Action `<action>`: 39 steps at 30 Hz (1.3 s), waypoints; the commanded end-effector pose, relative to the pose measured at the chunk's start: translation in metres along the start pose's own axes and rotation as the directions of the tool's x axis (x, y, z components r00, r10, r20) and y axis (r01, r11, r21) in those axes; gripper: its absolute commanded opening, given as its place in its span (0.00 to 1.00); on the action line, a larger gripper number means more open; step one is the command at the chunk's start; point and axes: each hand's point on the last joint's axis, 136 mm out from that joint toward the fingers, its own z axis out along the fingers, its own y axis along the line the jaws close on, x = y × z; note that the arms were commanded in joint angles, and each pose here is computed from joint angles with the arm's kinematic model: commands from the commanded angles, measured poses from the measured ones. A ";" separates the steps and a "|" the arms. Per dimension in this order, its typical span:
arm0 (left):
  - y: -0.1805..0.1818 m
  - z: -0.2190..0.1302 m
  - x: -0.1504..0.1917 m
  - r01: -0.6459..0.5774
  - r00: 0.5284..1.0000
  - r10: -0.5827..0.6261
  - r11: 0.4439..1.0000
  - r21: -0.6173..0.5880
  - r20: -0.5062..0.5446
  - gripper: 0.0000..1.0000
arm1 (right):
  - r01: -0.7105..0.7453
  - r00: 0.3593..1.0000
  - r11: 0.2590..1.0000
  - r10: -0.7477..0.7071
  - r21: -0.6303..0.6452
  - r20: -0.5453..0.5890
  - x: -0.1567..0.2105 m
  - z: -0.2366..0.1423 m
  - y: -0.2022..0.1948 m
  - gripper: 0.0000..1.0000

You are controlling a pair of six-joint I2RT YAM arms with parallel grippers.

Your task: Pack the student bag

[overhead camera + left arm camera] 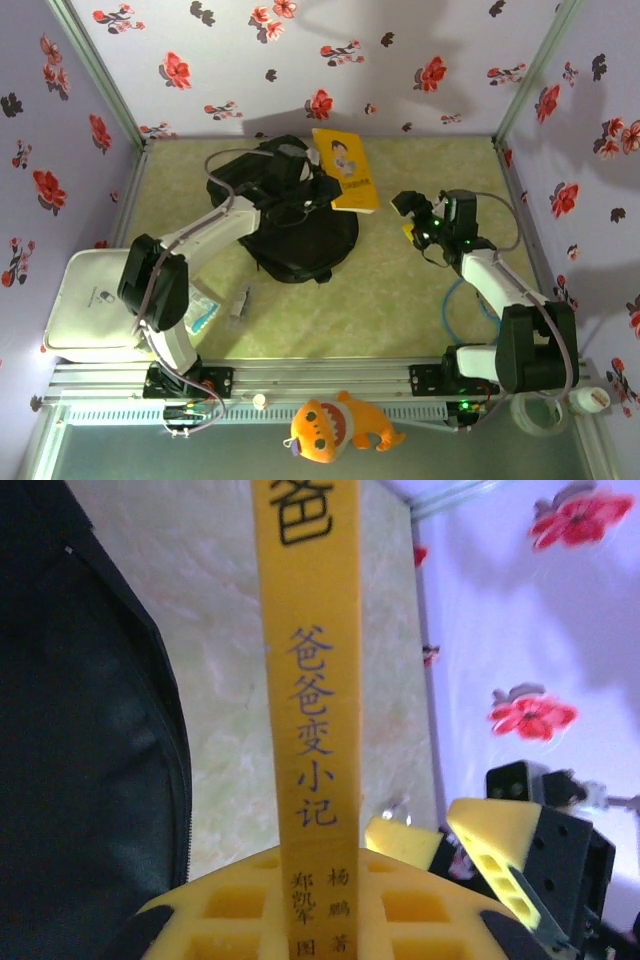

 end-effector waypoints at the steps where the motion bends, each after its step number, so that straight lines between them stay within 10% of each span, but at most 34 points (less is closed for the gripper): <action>1: -0.048 -0.027 -0.032 0.002 0.989 -0.033 0.977 0.213 0.143 0.00 | -0.042 0.997 0.984 0.029 -0.176 -0.073 0.020 0.008 0.048 0.94; 20: -0.083 -0.046 -0.038 0.013 0.974 -0.108 0.905 0.426 0.199 0.00 | -0.145 0.989 0.882 0.109 -0.448 -0.104 0.040 0.028 0.126 0.91; 39: -0.089 -0.049 -0.034 0.036 0.973 -0.136 0.890 0.454 0.188 0.00 | -0.122 0.991 0.842 0.131 -0.525 -0.021 0.027 0.034 0.148 0.35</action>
